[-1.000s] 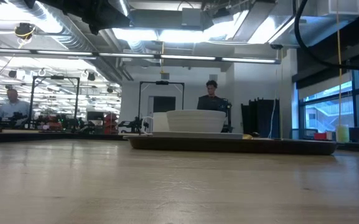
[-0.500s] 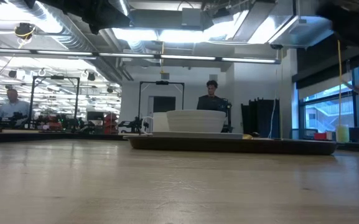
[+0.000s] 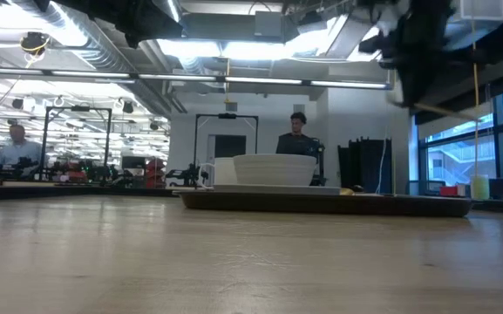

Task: Set up tray
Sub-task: Put the gold fork to the right of the gold spoon on the brown napkin on the black serving tray

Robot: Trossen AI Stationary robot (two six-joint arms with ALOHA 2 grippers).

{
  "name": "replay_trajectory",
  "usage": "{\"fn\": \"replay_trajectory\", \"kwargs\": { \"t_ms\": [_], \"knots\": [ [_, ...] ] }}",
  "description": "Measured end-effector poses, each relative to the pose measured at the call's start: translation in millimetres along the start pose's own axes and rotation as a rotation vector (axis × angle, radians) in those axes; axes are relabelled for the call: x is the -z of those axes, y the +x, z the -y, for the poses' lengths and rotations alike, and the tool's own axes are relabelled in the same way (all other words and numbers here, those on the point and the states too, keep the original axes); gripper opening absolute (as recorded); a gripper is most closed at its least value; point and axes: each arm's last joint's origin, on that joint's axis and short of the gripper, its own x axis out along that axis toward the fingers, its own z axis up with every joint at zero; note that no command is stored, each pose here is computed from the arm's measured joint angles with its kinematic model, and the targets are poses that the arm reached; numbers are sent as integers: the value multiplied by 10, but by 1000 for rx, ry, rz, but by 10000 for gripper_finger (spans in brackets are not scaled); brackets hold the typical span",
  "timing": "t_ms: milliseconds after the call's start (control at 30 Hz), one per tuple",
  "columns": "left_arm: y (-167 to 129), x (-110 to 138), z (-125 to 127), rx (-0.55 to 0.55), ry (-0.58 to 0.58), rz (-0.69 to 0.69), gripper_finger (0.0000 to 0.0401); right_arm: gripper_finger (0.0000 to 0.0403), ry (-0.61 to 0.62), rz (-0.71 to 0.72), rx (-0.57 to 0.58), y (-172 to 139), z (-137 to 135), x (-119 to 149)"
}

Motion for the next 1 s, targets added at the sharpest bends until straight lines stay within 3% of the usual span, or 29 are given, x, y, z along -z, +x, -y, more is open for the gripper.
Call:
{"fn": "replay_trajectory", "kwargs": {
  "t_ms": [233, 333, 467, 633, 1000],
  "knots": [
    [0, 0, 1, 0, -9, 0, 59, 0, 11, -9, -138, 353, 281, -777],
    [0, 1, 0, 0, -37, -1, 59, 0, 42, -9, -117, 528, 447, -952],
    [0, 1, 0, -2, -40, -1, 59, 0, 25, -63, -60, 749, 525, -1061],
    [0, 1, -8, -28, -36, -1, 59, 0, -5, -71, -56, 1029, 415, -1174],
    [0, 15, -8, -29, -36, -16, 59, 0, 4, -226, 6, 1588, 331, -1212]
  ]
}}
